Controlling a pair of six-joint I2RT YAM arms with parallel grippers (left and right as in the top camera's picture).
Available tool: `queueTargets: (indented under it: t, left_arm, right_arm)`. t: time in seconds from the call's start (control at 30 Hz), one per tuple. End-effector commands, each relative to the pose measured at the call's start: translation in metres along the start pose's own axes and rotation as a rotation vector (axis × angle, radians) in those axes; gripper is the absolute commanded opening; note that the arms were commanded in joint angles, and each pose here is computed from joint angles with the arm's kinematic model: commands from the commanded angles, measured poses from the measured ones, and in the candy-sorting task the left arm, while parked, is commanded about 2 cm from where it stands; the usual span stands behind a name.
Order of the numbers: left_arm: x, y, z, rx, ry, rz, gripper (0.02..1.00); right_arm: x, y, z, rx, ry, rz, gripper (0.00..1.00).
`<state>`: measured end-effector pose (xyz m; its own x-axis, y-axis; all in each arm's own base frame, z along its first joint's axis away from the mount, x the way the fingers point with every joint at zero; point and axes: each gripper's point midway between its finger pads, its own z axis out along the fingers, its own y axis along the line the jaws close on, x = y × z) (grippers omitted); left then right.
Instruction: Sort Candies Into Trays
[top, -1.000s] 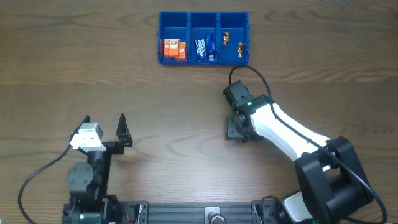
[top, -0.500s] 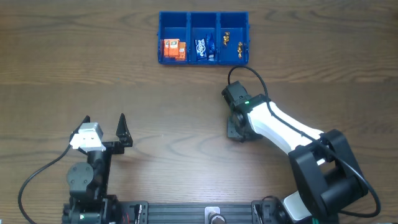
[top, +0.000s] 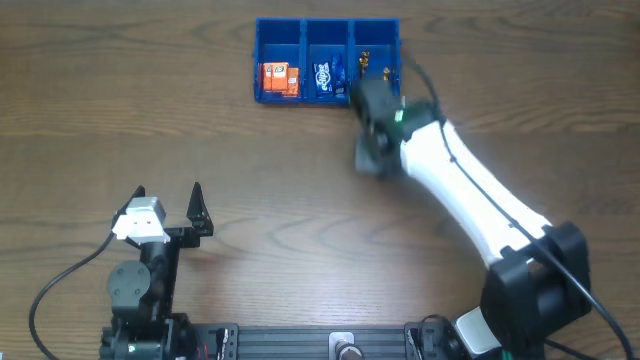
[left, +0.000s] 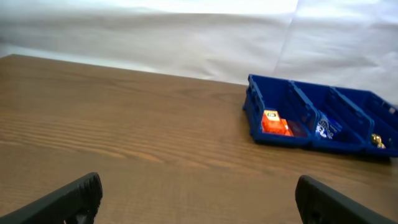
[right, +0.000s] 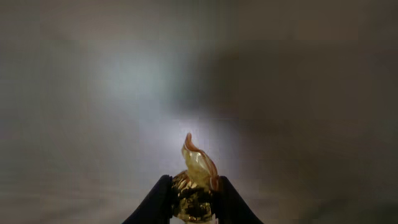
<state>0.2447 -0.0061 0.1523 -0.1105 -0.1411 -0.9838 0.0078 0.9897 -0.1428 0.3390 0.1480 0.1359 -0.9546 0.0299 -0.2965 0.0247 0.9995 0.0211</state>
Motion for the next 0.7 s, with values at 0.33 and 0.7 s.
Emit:
queueTargets:
  t: [0.33, 0.7]
  left_arm:
    - [0.016, 0.005, 0.001, -0.018, 0.049, 0.007, 0.998]
    - [0.016, 0.005, 0.001, -0.018, 0.049, 0.007, 0.998]
  right_arm:
    - [-0.211, -0.011, 0.042, 0.090, -0.260, 0.018, 0.185]
    - [-0.214, -0.004, 0.071, 0.068, -0.251, 0.020, 0.237]
